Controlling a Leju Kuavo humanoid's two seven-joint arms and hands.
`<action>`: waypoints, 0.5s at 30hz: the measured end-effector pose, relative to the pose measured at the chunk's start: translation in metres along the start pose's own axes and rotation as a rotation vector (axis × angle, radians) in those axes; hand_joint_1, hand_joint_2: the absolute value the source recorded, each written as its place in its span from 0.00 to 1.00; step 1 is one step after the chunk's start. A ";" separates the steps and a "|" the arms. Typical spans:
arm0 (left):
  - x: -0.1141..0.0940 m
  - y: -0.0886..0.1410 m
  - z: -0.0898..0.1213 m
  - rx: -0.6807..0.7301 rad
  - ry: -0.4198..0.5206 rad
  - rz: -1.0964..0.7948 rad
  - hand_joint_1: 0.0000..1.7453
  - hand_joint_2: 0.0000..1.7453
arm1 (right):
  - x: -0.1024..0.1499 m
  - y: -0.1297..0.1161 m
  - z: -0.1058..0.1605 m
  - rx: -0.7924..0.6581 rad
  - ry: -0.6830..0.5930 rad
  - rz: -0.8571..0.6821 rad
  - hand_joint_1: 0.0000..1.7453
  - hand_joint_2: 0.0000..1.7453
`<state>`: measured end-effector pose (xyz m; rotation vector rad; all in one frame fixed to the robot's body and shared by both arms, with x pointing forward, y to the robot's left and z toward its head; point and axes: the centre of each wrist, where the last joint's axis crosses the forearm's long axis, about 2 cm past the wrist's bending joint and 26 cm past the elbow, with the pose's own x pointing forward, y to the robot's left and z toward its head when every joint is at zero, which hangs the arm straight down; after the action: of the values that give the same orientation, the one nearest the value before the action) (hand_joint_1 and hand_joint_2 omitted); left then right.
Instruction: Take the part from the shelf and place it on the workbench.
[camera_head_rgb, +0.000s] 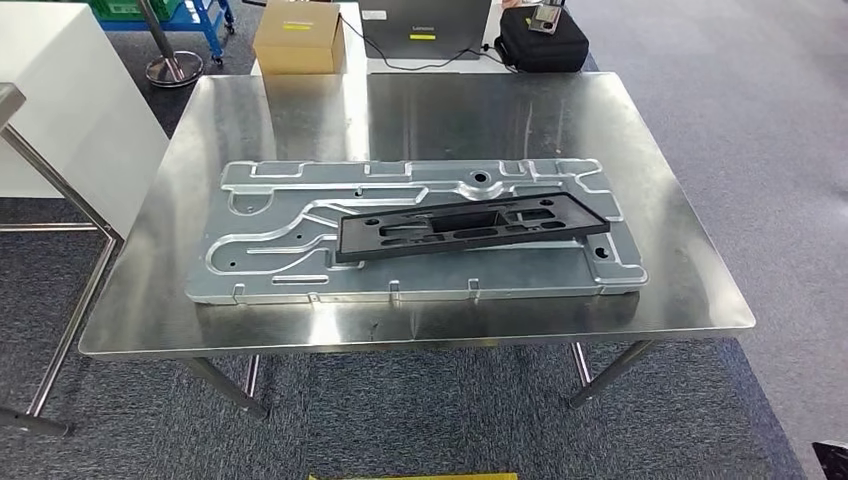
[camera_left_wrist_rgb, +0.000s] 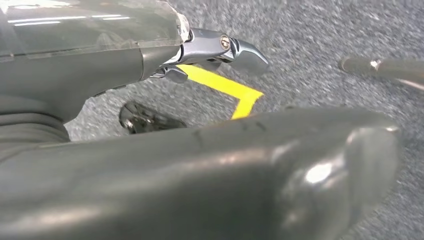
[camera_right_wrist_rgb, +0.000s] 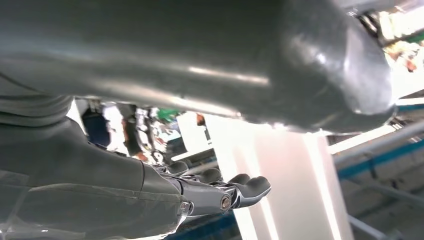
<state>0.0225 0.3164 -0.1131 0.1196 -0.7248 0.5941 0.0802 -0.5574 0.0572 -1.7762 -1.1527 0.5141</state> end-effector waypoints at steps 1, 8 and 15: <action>0.000 0.000 0.000 0.000 0.000 0.000 0.00 0.00 | 0.000 0.001 0.003 0.009 0.008 -0.001 0.00 0.00; -0.001 -0.006 0.000 0.008 -0.012 0.015 0.00 0.00 | -0.003 0.030 0.040 0.240 0.098 0.007 0.00 0.00; -0.008 -0.009 0.005 0.008 0.017 0.016 0.00 0.00 | 0.056 0.080 0.152 0.880 0.527 -0.218 0.00 0.00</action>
<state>0.0195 0.3036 -0.1138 0.1163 -0.7073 0.6128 0.0340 -0.4476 -0.0781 -0.9182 -0.5844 0.3125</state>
